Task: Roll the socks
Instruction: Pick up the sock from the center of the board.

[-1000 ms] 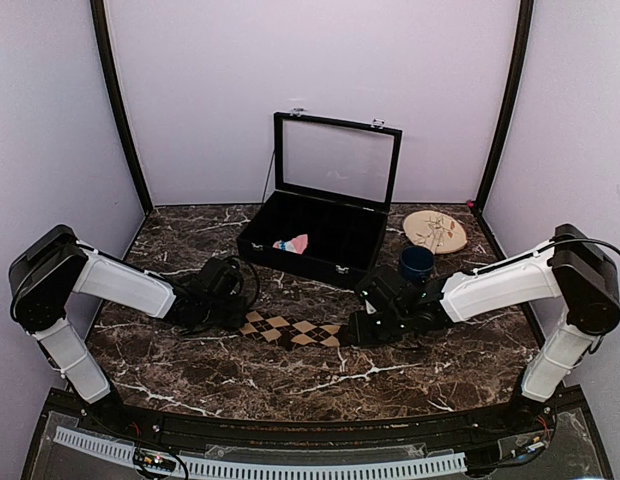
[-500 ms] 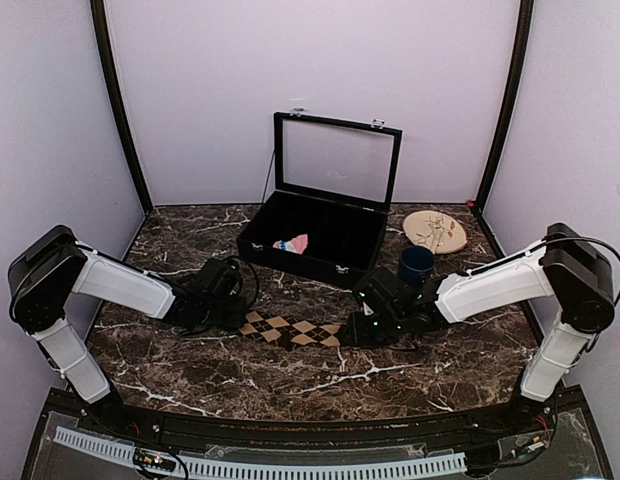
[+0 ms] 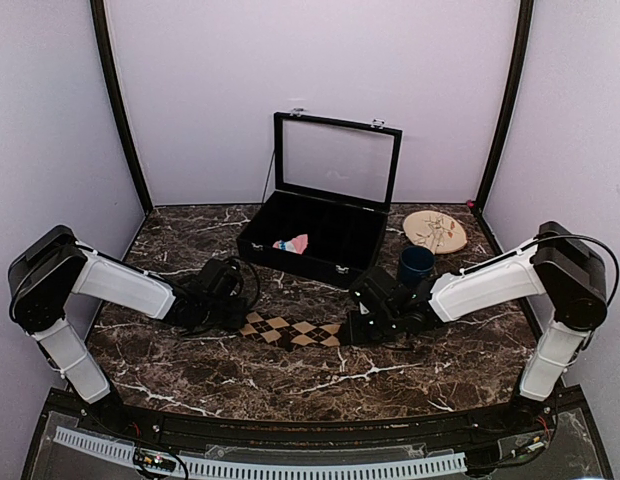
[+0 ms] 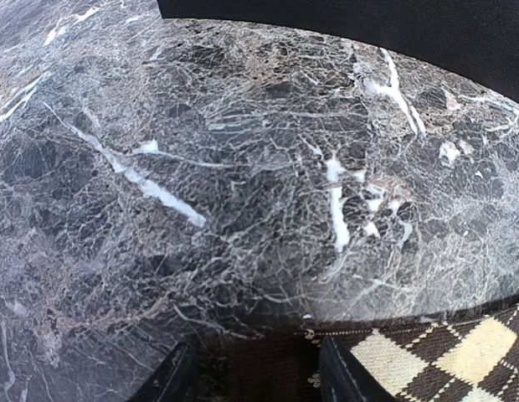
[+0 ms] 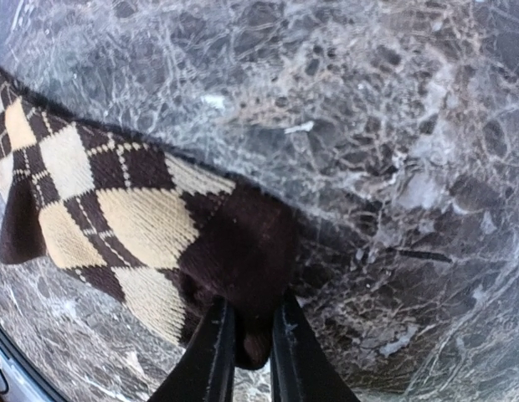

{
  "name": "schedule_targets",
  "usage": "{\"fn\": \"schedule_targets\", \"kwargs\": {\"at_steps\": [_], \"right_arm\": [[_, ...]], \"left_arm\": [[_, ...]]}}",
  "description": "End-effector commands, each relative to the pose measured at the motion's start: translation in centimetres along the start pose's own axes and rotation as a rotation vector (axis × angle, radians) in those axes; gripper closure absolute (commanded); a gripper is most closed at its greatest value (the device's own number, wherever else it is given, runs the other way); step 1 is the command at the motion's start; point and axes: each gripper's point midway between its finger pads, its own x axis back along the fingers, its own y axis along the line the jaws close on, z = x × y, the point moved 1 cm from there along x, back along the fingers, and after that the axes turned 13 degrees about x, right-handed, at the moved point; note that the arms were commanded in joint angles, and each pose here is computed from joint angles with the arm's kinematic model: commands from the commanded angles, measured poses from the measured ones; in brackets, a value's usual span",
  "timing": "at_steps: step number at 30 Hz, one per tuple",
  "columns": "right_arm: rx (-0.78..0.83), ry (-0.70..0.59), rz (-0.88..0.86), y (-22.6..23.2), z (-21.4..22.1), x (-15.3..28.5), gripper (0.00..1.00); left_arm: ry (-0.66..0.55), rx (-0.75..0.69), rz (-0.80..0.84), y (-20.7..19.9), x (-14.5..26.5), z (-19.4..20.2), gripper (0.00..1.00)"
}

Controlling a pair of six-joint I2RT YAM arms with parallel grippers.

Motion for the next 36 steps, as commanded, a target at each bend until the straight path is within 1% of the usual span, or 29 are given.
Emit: {"fn": "schedule_targets", "kwargs": {"at_steps": [1,6,9,16,25,29,36], "right_arm": [[0.006,0.071,0.072,-1.9,2.1,-0.4,0.86],[0.033,0.029,0.113,-2.2,0.7,1.1,0.87],[0.051,0.011,0.134,-2.2,-0.1,1.8,0.91],[0.088,0.009,0.184,-3.0,-0.5,3.1,0.92],[0.143,-0.014,0.217,-2.7,-2.5,5.7,0.92],[0.17,-0.001,0.196,-1.7,-3.4,5.9,0.92],[0.181,0.001,0.154,0.0,-4.8,5.6,0.92]], "left_arm": [[-0.008,-0.014,0.007,-0.1,0.7,-0.3,0.49],[-0.027,-0.011,0.017,-0.4,1.1,-0.8,0.49],[-0.047,-0.006,0.039,-0.7,1.6,-1.4,0.48],[-0.091,-0.009,0.157,-2.4,2.8,-2.1,0.48],[-0.039,-0.019,0.146,-2.3,2.2,-0.6,0.48],[-0.023,-0.029,0.164,-2.6,2.0,-0.2,0.48],[0.013,-0.053,0.142,-2.2,1.6,0.9,0.49]]}}
